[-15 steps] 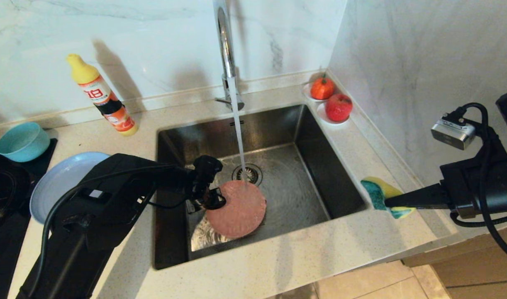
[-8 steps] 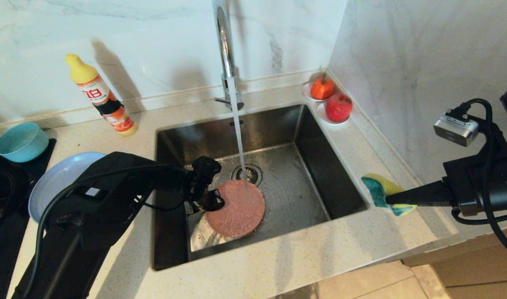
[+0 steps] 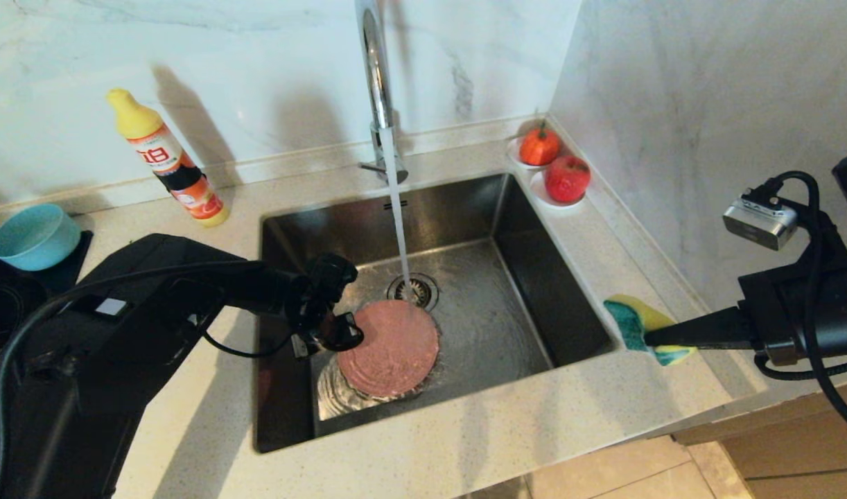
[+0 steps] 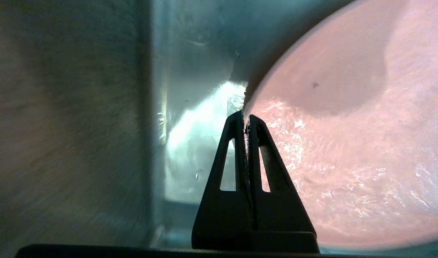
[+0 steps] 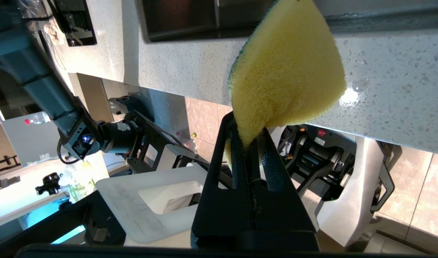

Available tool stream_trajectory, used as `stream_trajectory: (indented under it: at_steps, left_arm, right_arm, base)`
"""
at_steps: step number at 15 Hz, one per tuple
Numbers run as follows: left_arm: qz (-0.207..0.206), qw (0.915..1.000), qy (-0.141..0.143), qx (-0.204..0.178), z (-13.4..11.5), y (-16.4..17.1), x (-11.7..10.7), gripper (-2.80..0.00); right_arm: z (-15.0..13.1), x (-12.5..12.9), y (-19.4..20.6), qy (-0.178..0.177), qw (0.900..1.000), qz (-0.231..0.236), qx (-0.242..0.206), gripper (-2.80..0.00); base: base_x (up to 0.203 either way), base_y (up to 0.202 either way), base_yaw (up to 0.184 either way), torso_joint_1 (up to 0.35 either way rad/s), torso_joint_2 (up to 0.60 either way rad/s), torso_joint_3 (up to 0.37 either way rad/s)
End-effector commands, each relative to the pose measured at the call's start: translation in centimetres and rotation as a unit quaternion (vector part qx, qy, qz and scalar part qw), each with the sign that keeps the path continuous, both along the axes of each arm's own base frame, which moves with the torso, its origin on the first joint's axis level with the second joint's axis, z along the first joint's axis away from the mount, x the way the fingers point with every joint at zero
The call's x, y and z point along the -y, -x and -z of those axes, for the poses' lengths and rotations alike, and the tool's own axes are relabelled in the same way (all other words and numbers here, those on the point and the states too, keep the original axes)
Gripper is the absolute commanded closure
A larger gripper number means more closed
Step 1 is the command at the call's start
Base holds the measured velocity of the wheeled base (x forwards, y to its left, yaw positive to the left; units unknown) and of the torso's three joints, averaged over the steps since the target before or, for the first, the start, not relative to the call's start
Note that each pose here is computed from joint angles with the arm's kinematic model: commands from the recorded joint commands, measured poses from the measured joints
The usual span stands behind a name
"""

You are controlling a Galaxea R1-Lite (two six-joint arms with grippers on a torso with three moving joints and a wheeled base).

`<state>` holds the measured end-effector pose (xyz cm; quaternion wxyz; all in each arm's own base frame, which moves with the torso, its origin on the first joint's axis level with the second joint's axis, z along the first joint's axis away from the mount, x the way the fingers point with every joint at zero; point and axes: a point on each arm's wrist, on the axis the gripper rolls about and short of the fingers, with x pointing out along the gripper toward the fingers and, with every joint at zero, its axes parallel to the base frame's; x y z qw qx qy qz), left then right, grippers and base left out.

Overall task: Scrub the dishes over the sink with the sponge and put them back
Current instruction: Rinse the plate

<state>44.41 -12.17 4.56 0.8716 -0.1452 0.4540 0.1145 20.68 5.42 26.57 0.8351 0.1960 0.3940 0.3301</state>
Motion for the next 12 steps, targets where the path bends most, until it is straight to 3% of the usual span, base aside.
stream_trajectory:
  at_steps: [1, 6, 12]
  left_arm:
    - [-0.001, 0.9995, 0.012, 0.028, -3.4, 1.1, -0.2, 0.0]
    - [-0.005, 0.9987, 0.024, 0.044, -5.9, 2.4, -0.4, 0.0]
    - [0.006, 0.9961, 0.046, 0.075, -9.1, 4.2, 1.1, 0.0]
  right_arm:
    - [0.2, 0.0, 0.1, -0.001, 1.0, -0.001, -0.005, 0.0]
    - [0.3, 0.0, 0.2, -0.001, 1.0, -0.001, -0.007, 0.0]
    - [0.5, 0.1, 0.2, 0.0, 1.0, 0.0, -0.01, 0.0]
  base:
    - [0.0, 0.0, 0.0, 0.0, 0.0, 0.0]
    - [0.0, 0.0, 0.0, 0.0, 0.0, 0.0]
    - [0.0, 0.0, 0.0, 0.0, 0.0, 0.0]
